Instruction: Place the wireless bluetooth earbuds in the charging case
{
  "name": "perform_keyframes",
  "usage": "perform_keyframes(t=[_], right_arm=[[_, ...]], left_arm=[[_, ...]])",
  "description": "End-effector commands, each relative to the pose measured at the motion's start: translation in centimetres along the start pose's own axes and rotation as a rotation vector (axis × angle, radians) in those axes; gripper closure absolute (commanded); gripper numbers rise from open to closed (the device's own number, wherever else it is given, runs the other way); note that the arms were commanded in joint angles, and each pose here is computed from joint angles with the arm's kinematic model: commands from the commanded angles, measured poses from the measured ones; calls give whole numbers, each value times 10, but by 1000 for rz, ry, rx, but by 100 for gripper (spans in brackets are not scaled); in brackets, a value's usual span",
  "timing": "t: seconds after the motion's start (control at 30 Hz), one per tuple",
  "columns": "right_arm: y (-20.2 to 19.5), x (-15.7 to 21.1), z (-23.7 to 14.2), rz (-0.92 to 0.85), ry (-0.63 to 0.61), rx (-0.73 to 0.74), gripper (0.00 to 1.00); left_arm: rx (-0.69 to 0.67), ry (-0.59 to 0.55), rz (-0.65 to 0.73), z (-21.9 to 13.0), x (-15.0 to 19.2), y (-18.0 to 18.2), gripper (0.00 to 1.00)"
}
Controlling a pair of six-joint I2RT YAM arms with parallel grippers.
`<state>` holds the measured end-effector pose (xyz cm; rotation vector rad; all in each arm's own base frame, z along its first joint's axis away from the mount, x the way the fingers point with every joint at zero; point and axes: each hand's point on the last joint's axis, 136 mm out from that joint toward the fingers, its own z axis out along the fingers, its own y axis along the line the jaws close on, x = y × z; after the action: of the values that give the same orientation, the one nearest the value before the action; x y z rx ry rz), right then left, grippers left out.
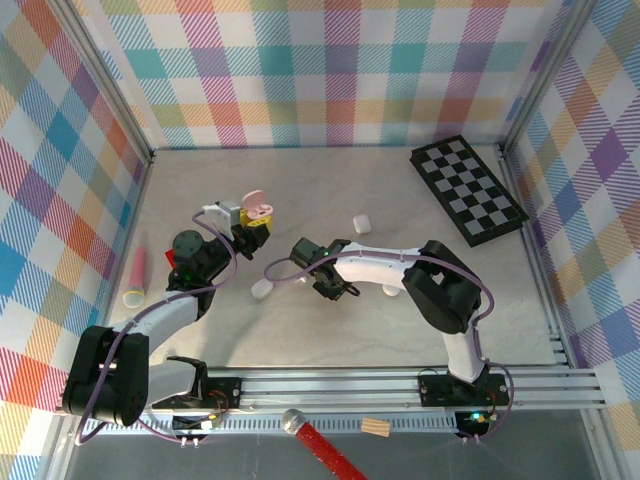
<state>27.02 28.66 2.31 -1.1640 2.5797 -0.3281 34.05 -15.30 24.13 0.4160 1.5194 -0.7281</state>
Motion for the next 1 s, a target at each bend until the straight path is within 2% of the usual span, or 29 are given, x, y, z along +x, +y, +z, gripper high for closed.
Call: perform_keyframes(t=[0.0,0.2,0.3,0.57,0.77,0.97], right_arm=[[-1,0,0,-8,19,19,78],[-5,0,-5,40,2,22,80],[-8,-4,-15,116,-46,-37,81],[-27,-8,-62,388,-219,-284,81],[-41,-15,-120,579,-407,-584,81],[-54,-20,-176,654,-554,-785,81]], left_arm=[[29,-13,6,-2,-6,-4,63],[60,1,-3,1,0,-9,62],[58,3,2,2,3,-10,62],[114,4,53,14,10,-31,62],[209,-10,116,28,15,-60,62],[246,7,196,44,29,-83,62]])
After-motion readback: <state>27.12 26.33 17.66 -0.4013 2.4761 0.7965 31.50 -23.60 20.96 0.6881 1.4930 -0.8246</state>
